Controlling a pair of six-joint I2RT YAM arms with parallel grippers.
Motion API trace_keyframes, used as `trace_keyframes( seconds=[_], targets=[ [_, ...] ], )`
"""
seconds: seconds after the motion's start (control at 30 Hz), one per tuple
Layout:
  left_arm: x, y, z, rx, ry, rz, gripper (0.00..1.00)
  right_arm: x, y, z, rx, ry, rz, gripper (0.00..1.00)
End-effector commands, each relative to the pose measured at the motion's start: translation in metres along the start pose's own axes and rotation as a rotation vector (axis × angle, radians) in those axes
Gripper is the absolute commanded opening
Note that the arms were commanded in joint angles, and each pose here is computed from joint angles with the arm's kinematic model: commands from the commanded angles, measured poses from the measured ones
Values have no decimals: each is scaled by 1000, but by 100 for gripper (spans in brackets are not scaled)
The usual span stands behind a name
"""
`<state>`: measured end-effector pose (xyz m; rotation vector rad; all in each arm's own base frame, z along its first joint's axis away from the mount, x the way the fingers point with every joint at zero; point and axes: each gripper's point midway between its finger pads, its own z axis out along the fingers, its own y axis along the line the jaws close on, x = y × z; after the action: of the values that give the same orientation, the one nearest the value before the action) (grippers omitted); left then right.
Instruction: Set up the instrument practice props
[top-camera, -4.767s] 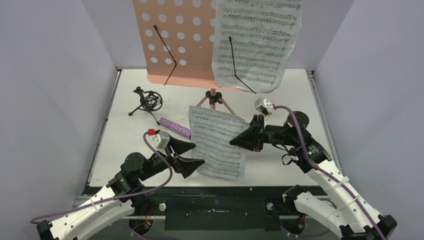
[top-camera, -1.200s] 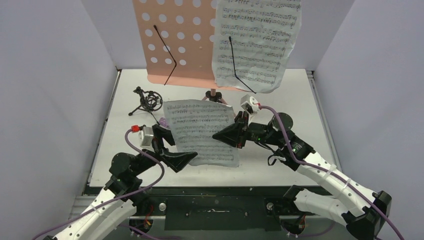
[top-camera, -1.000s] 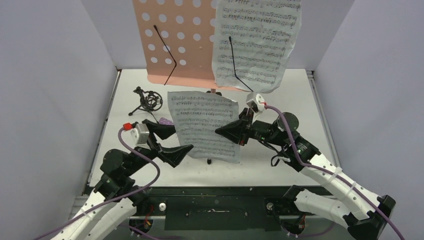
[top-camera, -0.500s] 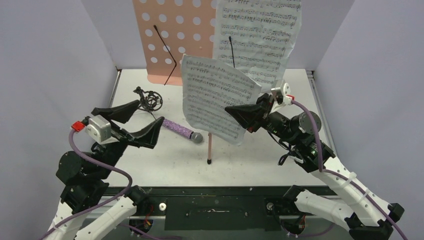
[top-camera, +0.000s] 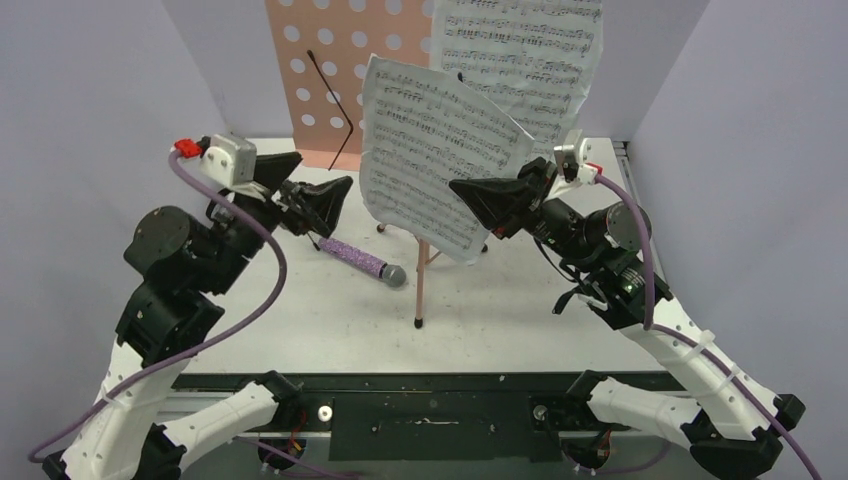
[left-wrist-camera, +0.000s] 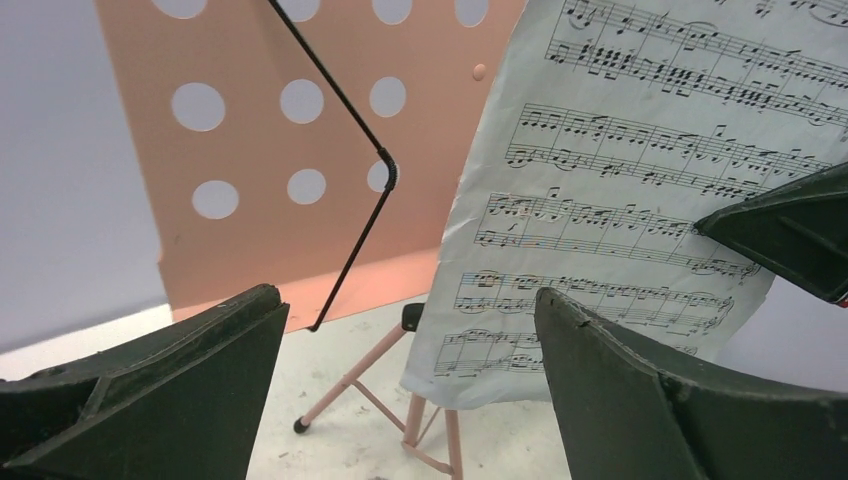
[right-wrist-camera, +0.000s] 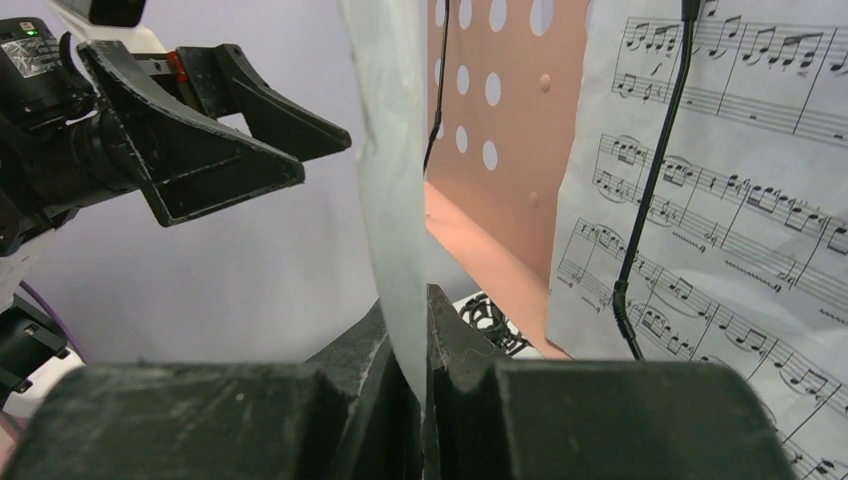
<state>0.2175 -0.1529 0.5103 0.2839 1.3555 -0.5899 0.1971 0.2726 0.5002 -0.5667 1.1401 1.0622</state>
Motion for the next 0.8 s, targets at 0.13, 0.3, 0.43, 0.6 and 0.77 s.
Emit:
trace_keyframes(
  seconds=[0.13, 0.3, 0.43, 0.6, 0.77],
  targets=[
    [-5, -12, 24, 14, 101, -103, 92, -56, 2, 7, 20, -157, -50, 5],
    [-10, -6, 41, 7, 104, -208, 78, -72, -6, 9, 71, -201, -69, 5],
    [-13, 2, 50, 15, 94, -280, 67, -85, -15, 11, 131, -233, -82, 5],
    [-17, -3, 56, 78, 59, -316, 67, -94, -20, 16, 152, -262, -100, 5],
    [-22, 0, 63, 90, 42, -331, 61, -92, -26, 28, 162, -246, -115, 5]
  ],
)
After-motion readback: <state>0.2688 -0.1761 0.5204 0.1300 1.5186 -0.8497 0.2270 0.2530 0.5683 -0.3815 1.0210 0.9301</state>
